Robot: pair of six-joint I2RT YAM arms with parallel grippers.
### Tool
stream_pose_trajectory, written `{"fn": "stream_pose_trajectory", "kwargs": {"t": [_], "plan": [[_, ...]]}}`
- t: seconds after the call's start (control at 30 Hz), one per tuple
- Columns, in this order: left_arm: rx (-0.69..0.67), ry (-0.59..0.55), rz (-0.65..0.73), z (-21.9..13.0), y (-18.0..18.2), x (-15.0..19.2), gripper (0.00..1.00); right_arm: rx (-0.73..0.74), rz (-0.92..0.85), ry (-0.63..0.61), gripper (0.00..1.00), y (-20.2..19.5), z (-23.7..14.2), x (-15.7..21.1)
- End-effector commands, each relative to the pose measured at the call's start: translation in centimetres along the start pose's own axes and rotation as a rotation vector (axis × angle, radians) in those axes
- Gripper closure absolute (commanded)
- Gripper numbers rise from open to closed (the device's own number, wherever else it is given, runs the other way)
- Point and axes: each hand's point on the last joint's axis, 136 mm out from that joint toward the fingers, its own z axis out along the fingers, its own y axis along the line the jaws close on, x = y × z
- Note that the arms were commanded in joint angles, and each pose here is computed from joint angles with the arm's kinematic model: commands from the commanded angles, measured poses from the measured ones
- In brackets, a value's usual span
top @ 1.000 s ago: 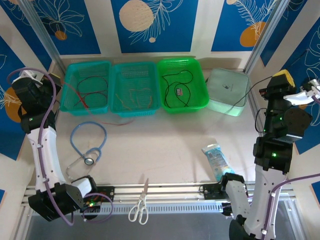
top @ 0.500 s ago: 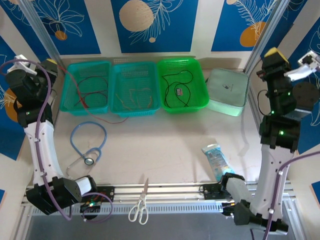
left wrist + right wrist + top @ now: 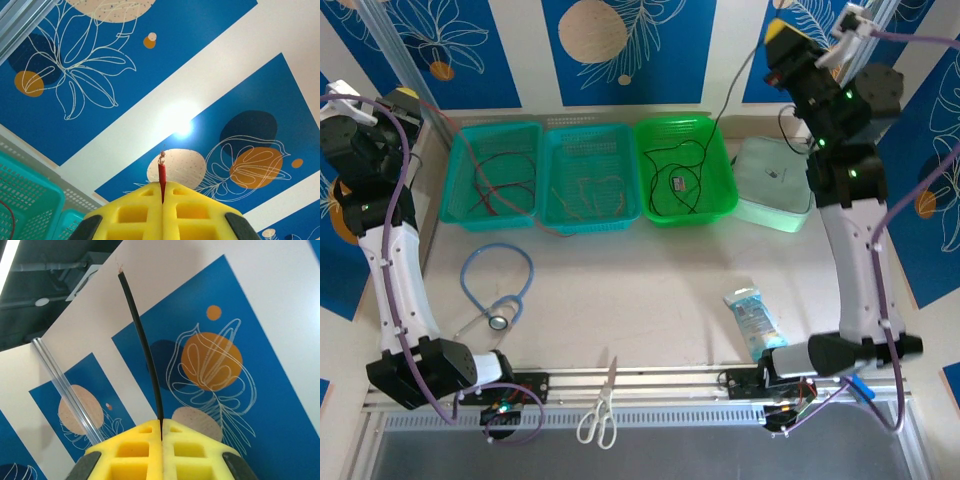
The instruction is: Untangle the cables
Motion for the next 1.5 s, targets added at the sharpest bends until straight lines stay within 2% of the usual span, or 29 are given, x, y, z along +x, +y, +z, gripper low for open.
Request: {"fn": "stream_pose_trajectory", "kwargs": {"t": [0.0,0.2,0.4,0.53,0.63,0.87,1.1,1.23,1.33,1.47], "plan": [[0.045,-0.028,0.014,-0.3,-1.5,-0.9,1.00,-0.014,-0.064,-0.008,1.00,0.0,2.7,0.0],[0.035,-0.012,0.000,-0.5,-0.6,0.1,1.00,0.001,-0.091,0.062,1.00,-1.8,7.3,1.4],[-0.006,0.023,-0.011,-1.2,1.6,2.3,1.00,0.013,-0.114,0.028,1.00,-2.9,8.6,-0.3],[-0.021,0.049,-0.021,-1.7,2.8,3.8,1.00,0.018,-0.110,0.084,1.00,-4.3,9.7,1.6],[-0.035,0.061,-0.028,-2.0,3.7,4.7,1.00,0.061,-0.093,0.178,1.00,-6.8,10.5,5.1],[-0.045,0.089,-0.042,-2.6,4.2,5.9,1.00,0.243,-0.115,0.412,1.00,-14.5,10.3,17.5],[-0.072,0.107,-0.051,-3.4,5.3,7.2,1.00,0.396,0.006,0.635,1.00,-21.4,4.8,31.0],[-0.066,0.113,-0.055,-3.3,5.2,7.5,1.00,0.461,0.069,0.823,1.00,-24.5,1.9,37.8],[-0.058,0.119,-0.047,-3.3,4.7,7.5,1.00,0.497,0.125,0.946,1.00,-25.7,0.9,41.2],[-0.047,0.127,-0.034,-3.3,3.8,7.6,1.00,0.508,0.134,1.044,1.00,-26.5,1.3,44.4]]}}
